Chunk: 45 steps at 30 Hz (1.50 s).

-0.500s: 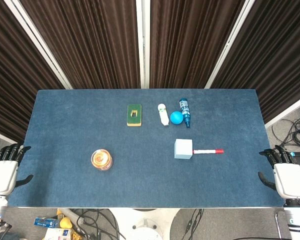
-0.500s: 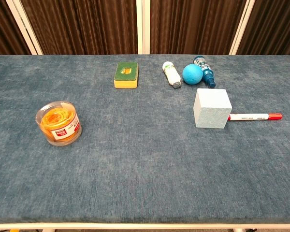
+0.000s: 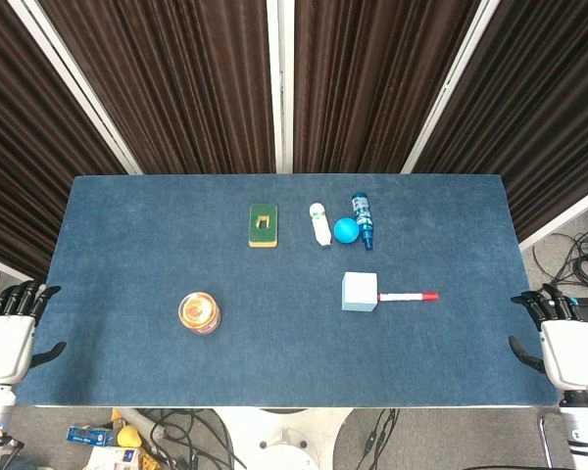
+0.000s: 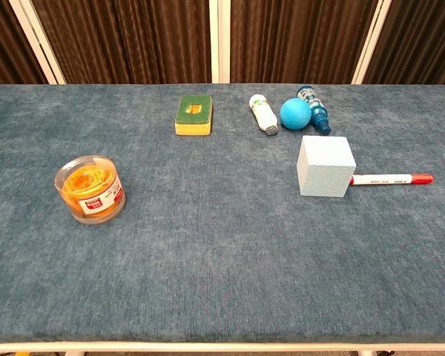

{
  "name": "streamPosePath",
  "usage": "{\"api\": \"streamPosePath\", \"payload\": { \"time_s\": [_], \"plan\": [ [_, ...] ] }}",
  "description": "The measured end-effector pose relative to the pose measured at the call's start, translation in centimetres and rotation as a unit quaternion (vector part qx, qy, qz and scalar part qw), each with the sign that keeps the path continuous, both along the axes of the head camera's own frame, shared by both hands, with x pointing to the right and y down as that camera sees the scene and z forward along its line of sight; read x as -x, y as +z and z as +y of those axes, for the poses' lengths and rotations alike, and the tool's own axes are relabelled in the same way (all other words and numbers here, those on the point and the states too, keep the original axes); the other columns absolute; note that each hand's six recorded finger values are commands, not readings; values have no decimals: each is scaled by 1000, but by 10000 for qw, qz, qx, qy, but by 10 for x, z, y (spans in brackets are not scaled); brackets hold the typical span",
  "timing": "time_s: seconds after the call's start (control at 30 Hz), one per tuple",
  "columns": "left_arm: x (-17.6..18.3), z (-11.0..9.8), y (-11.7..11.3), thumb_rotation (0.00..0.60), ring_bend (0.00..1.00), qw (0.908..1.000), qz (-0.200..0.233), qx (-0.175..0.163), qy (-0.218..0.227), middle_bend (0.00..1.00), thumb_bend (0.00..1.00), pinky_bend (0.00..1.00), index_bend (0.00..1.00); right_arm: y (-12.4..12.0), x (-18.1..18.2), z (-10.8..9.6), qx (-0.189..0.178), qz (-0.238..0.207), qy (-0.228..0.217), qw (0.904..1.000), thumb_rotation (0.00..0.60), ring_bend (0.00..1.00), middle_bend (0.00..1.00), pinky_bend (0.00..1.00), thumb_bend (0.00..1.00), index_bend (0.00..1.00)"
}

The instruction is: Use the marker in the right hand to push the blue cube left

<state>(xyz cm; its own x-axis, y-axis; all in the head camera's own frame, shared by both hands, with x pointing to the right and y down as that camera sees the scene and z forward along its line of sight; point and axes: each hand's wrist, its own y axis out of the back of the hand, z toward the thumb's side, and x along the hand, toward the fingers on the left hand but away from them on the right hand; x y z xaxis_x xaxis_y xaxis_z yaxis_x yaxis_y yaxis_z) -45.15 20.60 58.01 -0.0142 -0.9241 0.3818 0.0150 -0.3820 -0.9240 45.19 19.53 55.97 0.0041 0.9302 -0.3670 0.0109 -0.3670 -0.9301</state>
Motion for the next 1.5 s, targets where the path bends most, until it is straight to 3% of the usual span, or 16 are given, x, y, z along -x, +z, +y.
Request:
{"api": "streamPosePath", "payload": {
  "time_s": [0.3, 0.5, 0.73, 1.13, 1.5],
  "plan": [
    [0, 3, 0, 600, 131, 10000, 41, -6, -8, 204, 82, 141, 244, 19, 15, -19, 272, -137, -257, 9992, 600, 86, 295, 188, 175, 274],
    [4, 5, 0, 600, 131, 10000, 19, 17, -34, 204, 82, 141, 244, 60, 42, -42, 804, -274, -663, 9942, 600, 86, 316, 188, 176, 317],
    [9, 9, 0, 600, 131, 9999, -13, 92, -128, 204, 83, 141, 244, 119, 67, -61, 1258, -42, -998, 9870, 600, 87, 326, 188, 176, 345],
    [11, 10, 2, 600, 131, 9998, 17, 136, -167, 204, 82, 141, 263, 177, 91, -69, 1461, 166, -1103, 9830, 600, 100, 377, 188, 177, 412],
    [15, 12, 3, 600, 131, 9995, 77, 186, -249, 204, 82, 141, 263, 198, 108, -77, 1457, 220, -1191, 9819, 600, 120, 450, 177, 191, 477]
  ]
}}
